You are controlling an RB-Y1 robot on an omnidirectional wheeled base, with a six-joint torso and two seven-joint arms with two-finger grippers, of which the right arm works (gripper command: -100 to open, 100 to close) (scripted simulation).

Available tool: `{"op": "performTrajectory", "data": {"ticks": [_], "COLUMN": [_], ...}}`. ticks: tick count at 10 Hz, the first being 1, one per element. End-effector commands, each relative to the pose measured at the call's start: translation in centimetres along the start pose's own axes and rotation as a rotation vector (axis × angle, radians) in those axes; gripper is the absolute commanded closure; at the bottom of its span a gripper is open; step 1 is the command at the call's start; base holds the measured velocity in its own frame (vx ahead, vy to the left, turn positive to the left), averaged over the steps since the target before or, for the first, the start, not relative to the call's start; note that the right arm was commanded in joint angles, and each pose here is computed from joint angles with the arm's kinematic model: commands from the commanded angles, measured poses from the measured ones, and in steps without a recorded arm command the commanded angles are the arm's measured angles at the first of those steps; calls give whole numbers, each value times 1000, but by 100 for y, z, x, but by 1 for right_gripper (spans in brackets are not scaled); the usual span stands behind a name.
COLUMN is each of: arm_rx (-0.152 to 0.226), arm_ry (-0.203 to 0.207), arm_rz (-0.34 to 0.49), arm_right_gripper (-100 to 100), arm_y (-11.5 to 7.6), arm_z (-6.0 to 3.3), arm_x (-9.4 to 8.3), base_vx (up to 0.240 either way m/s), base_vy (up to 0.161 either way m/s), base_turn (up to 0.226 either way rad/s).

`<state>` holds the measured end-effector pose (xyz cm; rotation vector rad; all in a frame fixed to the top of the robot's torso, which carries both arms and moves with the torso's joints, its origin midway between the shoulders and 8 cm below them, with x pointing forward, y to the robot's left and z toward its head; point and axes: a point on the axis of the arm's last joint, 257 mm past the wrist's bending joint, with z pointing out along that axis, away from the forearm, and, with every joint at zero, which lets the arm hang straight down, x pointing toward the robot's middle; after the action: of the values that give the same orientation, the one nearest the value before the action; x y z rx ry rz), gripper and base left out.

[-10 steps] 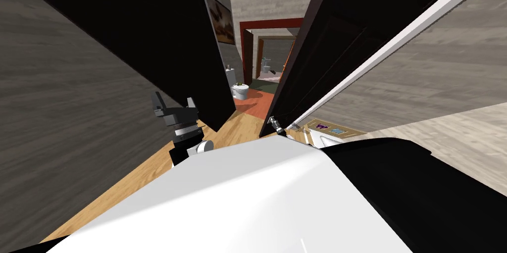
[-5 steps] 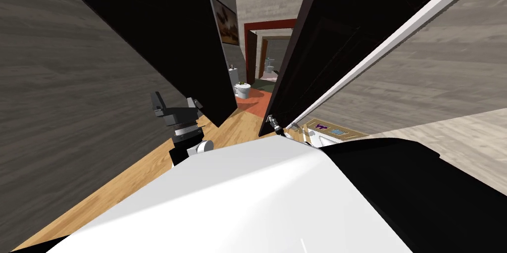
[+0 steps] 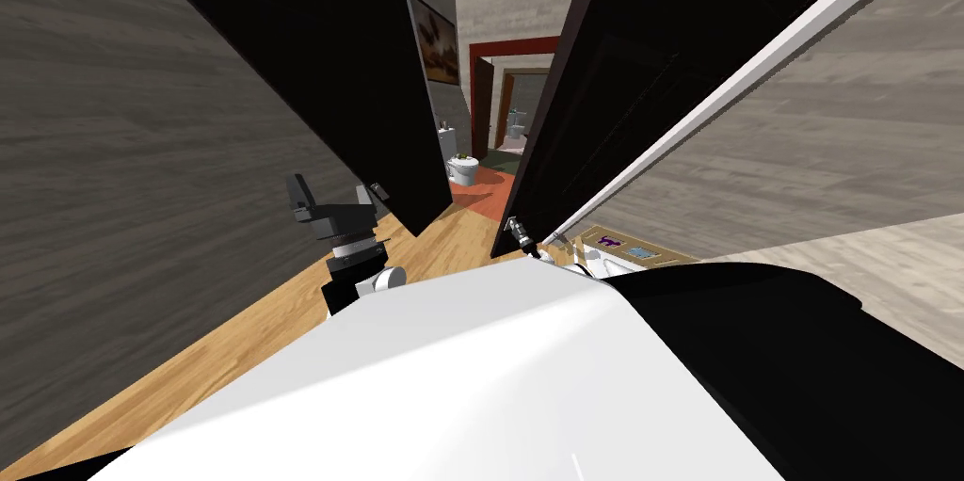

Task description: Pull the door open

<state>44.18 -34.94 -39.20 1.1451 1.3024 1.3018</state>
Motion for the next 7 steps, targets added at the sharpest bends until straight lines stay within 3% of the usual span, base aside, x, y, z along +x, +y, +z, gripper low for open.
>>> {"op": "performTrajectory", "data": {"ticks": [1, 2, 4, 7], "arm_rx": [0, -2, -2, -2], "arm_ry": [5, 4, 35, 48], "arm_rz": [1, 0, -2, -2], "arm_right_gripper": [100, 100, 100, 100], "arm_y": [2, 6, -3, -1], "arm_z": [10, 19, -154, -227], "arm_x": [39, 31, -15, -37], "base_vx": [-90, -29, -175, -140], "base_vy": [-85, -27, -63, -47], "base_turn": [64, 23, 164, 53]}}
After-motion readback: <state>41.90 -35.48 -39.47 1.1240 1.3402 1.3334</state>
